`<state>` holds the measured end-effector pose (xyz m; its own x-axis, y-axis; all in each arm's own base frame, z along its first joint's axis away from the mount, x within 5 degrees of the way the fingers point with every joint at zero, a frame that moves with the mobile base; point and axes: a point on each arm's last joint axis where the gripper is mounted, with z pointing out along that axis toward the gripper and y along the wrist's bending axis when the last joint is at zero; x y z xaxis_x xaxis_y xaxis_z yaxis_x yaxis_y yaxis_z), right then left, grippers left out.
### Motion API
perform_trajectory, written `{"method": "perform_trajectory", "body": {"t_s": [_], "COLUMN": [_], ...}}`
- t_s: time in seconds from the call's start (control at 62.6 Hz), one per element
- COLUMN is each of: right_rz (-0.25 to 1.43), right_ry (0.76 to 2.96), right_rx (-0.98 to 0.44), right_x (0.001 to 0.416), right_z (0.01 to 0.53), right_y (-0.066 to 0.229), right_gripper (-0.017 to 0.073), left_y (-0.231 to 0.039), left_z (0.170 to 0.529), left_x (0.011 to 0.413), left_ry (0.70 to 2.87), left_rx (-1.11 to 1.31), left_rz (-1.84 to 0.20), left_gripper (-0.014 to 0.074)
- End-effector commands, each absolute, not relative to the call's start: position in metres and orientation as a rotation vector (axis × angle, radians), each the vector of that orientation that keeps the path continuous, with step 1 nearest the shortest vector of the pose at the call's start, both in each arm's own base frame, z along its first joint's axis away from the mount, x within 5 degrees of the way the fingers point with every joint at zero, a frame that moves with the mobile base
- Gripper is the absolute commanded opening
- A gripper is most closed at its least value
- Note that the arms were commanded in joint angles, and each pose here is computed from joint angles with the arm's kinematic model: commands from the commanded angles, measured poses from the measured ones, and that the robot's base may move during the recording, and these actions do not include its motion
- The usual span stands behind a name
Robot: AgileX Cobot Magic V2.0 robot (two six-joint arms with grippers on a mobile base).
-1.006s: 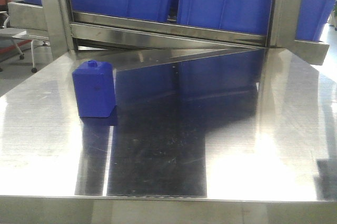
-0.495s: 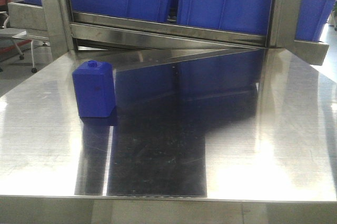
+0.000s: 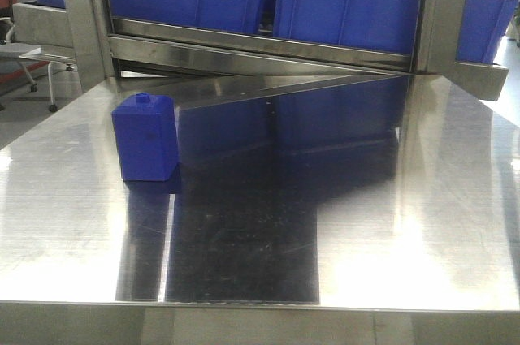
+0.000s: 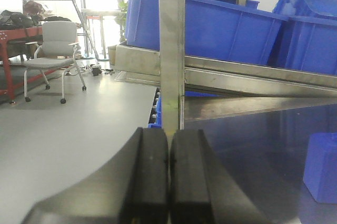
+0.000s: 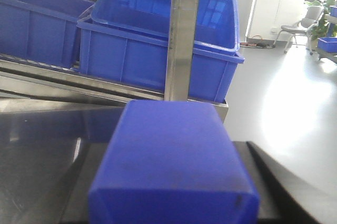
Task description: Pick and sort blue part to right shelf
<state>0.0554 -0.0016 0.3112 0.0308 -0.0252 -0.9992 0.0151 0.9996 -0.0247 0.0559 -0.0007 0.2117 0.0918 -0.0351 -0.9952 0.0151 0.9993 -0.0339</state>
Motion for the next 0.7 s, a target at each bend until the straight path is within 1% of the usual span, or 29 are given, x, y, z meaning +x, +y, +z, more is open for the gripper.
{"method": "perform_trajectory", "body": {"t_s": [0.0, 0.687], "right_rz": [-0.054, -0.054], "right_ry": [1.429, 1.429], "right_rx": [-0.024, -0.024], "right_x": [0.0532, 0.0532], "right_z": [0.3280, 0.3280], "right_y": [-0.0015, -0.0015], "right_gripper": [0.0428, 0.0428], "left_y": [0.0000, -0.0001], "left_z": [0.2122, 0.2142], "left_x": [0.0544, 0.0542], "left_ry": [1.401, 1.409], "left_rx": [-0.028, -0.028], "left_rz": [-0.041, -0.044], "left_gripper": [0.0123, 0.0123]}}
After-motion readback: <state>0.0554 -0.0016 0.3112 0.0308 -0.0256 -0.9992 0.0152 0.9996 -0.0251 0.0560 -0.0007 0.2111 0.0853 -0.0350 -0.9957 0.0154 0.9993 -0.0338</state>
